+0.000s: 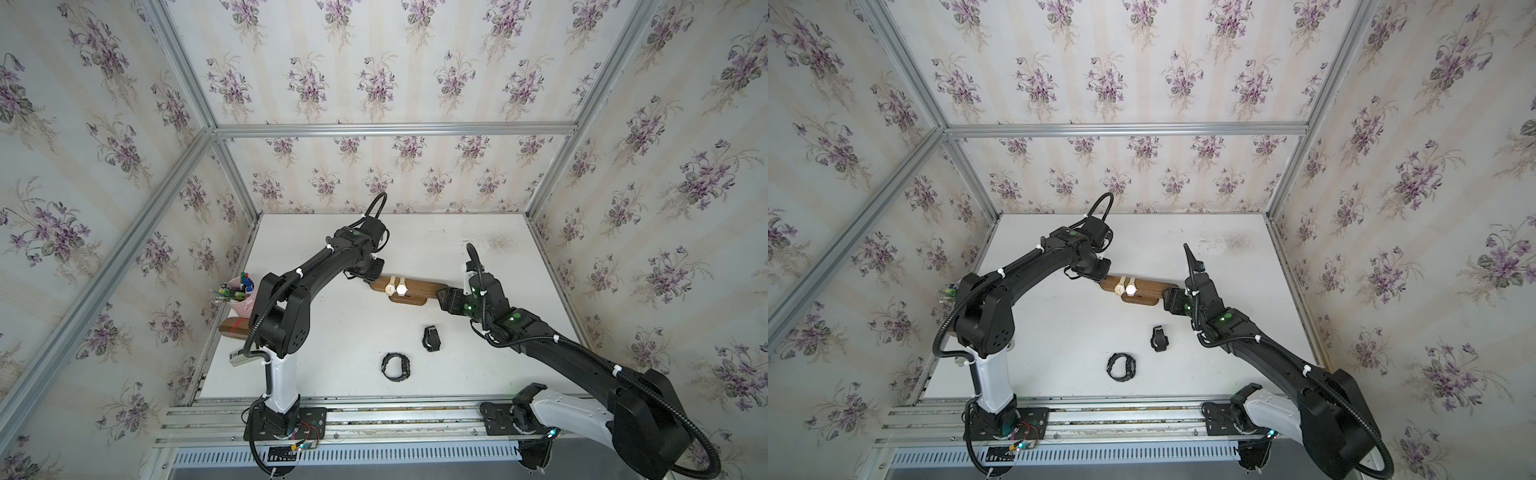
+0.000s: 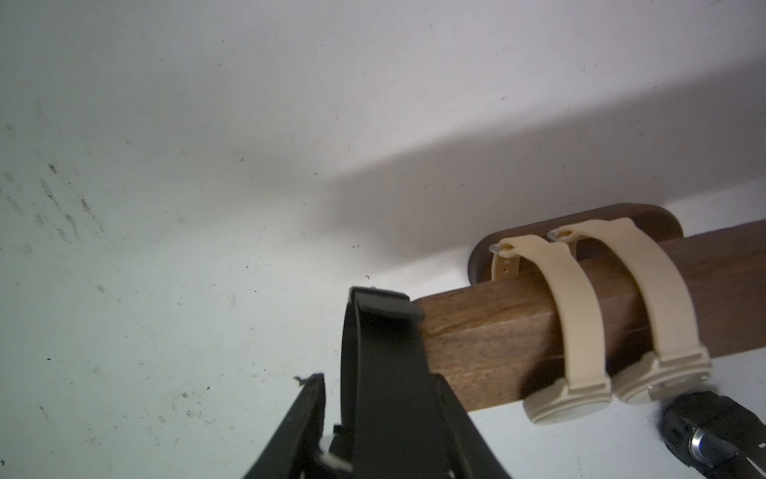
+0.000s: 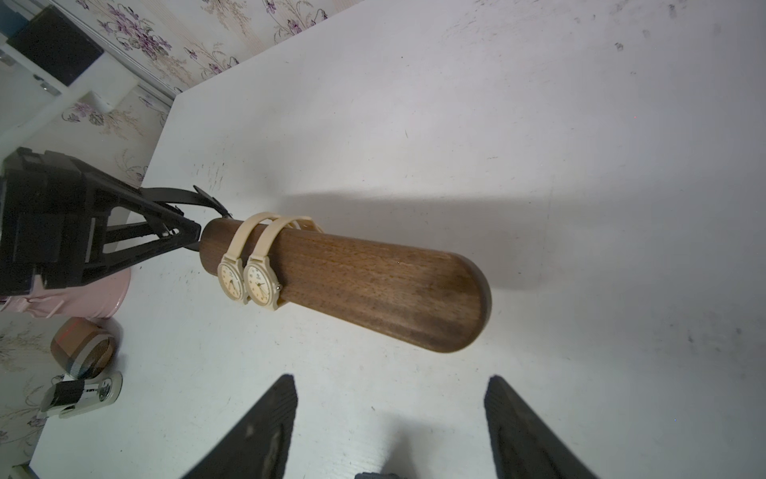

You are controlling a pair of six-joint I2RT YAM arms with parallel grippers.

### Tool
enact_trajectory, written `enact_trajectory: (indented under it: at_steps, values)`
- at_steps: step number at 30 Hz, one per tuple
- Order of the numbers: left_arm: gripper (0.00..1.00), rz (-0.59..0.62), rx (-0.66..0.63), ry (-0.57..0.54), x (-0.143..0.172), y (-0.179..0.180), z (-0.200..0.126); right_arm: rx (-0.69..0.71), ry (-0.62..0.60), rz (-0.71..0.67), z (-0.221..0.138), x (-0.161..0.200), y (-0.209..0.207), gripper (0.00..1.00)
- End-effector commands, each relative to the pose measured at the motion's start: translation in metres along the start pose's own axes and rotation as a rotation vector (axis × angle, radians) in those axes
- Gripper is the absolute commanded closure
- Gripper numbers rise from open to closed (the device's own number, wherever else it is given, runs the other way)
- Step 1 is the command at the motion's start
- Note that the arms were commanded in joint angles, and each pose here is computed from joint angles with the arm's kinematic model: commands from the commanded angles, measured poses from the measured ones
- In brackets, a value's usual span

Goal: Place watch on stand
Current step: Place the watch on the stand.

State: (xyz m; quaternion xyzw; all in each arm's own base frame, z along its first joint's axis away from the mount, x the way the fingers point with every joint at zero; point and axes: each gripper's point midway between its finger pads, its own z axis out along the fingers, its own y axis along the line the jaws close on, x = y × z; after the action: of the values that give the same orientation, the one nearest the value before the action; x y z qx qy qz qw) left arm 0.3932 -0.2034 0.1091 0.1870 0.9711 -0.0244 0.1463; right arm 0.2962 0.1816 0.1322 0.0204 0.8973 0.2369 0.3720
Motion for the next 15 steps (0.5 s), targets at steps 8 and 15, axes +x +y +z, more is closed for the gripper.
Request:
enact_trajectory:
  at_steps: [8,15]
  values:
    - [0.75,0.026,0.021,0.066,0.0141,-0.0073,0.0031,-0.027,-0.017,-0.013,0.0056,-0.0053,0.0064,0.27]
    - [0.73,0.024,0.009,0.089,0.0179,-0.0053,0.0072,-0.028,-0.017,-0.011,0.0061,-0.0047,0.0059,0.27]
